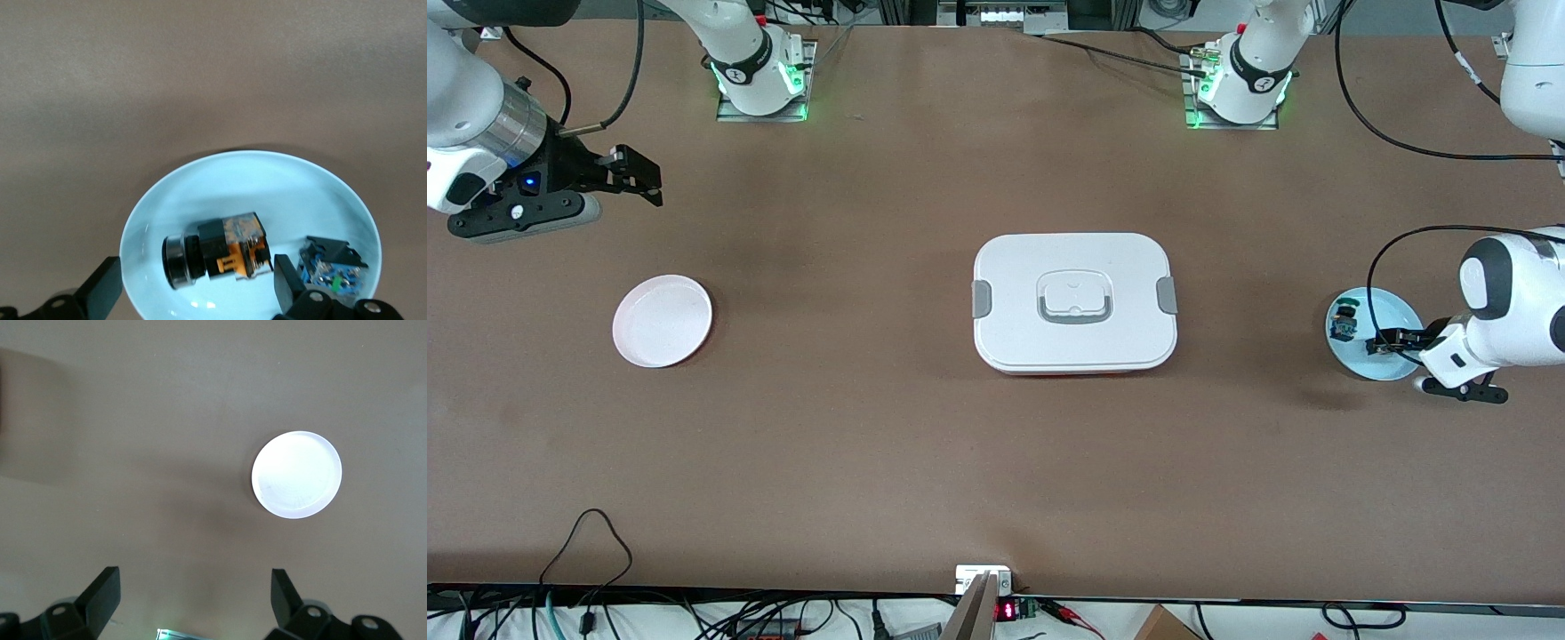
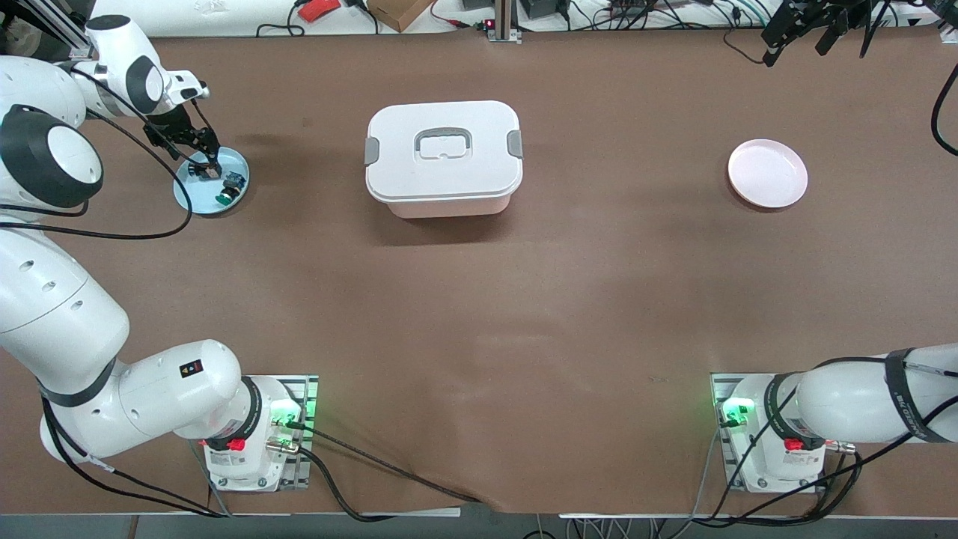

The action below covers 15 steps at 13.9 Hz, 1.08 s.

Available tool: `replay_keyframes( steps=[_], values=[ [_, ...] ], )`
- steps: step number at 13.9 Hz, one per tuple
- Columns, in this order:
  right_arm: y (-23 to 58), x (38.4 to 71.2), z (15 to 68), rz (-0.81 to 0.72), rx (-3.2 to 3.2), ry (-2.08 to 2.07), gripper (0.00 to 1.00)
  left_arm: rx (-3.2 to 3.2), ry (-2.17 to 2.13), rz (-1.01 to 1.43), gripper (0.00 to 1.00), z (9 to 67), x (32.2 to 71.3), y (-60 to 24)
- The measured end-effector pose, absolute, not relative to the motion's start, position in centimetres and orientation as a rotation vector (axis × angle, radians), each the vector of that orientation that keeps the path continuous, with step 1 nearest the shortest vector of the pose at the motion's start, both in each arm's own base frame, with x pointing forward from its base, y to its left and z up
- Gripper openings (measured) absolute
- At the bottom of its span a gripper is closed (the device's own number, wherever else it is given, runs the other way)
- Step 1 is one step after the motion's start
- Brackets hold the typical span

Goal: Transfer orange switch to right arm and place
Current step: 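Close the left gripper on the orange switch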

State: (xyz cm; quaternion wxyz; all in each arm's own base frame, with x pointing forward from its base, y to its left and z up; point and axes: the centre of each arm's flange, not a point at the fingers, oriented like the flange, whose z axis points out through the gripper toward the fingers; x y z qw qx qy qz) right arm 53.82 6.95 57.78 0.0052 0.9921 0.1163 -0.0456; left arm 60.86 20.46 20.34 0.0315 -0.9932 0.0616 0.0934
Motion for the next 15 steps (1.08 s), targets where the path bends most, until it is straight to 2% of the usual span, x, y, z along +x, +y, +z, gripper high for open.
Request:
replay_keyframes(
  steps=[11, 15],
  values=[
    [6.9, 53.9, 57.8, -0.133, 3.107, 0.364, 1.0, -3.072, 0.114, 0.188, 0.98, 18.4, 58.7, 20.2],
    [6.9, 53.9, 57.7, -0.135, 3.107, 0.364, 1.0, -3.075, 0.109, 0.174, 0.92, 17.9, 58.3, 19.9]
  ],
)
